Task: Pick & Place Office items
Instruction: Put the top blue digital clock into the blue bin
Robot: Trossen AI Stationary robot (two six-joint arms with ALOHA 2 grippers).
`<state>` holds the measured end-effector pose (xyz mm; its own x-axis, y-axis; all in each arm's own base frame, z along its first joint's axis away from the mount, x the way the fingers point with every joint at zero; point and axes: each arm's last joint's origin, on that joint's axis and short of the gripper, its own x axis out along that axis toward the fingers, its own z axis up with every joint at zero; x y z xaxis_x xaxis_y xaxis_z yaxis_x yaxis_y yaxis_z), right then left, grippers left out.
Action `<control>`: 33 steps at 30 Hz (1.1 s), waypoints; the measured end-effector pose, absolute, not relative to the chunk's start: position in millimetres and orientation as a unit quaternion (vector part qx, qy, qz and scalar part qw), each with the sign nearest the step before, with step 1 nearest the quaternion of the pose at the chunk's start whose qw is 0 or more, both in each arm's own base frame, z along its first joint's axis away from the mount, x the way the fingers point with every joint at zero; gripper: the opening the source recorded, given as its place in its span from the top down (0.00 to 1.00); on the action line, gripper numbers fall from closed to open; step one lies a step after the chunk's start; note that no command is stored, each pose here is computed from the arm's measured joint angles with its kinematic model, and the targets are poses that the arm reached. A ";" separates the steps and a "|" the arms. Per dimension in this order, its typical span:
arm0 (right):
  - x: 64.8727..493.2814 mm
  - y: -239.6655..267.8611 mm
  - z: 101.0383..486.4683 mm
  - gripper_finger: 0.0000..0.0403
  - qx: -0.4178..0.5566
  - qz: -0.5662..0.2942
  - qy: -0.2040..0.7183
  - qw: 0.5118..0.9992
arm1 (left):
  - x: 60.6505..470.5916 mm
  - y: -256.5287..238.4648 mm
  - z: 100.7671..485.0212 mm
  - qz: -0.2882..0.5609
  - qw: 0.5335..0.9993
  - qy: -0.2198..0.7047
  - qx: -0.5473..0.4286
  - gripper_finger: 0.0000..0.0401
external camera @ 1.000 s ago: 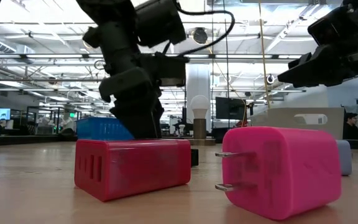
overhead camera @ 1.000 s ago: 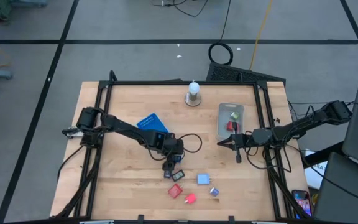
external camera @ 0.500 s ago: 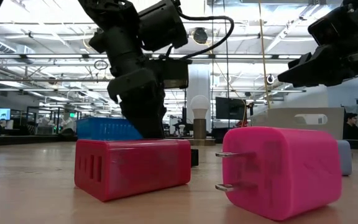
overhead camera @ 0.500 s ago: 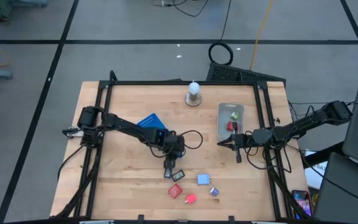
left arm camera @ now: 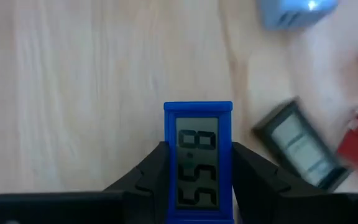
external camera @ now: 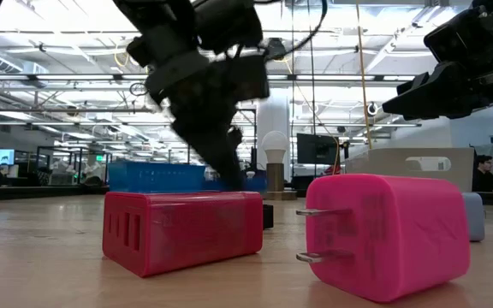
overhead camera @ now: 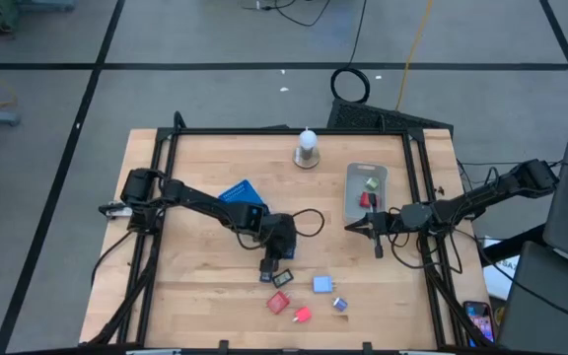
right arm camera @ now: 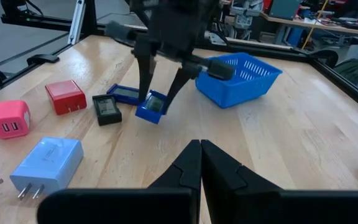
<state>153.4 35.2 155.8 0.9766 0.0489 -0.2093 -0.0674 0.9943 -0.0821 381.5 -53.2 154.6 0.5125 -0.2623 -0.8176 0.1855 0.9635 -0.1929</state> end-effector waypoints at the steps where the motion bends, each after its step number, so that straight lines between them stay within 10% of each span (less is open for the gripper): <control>1: 153.4 35.2 155.8 1.00 -0.044 0.029 0.104 0.993 | 381.6 -53.7 158.8 -0.131 0.872 0.470 -0.037 0.67; 22: 153.4 35.2 155.7 1.00 -0.027 0.028 0.105 0.994 | 264.9 -55.7 351.0 -0.089 0.973 0.198 0.083 0.67; 33: 153.4 35.2 155.9 1.00 -0.027 0.028 0.104 0.994 | 142.5 -17.8 315.8 0.061 0.992 0.094 0.063 0.67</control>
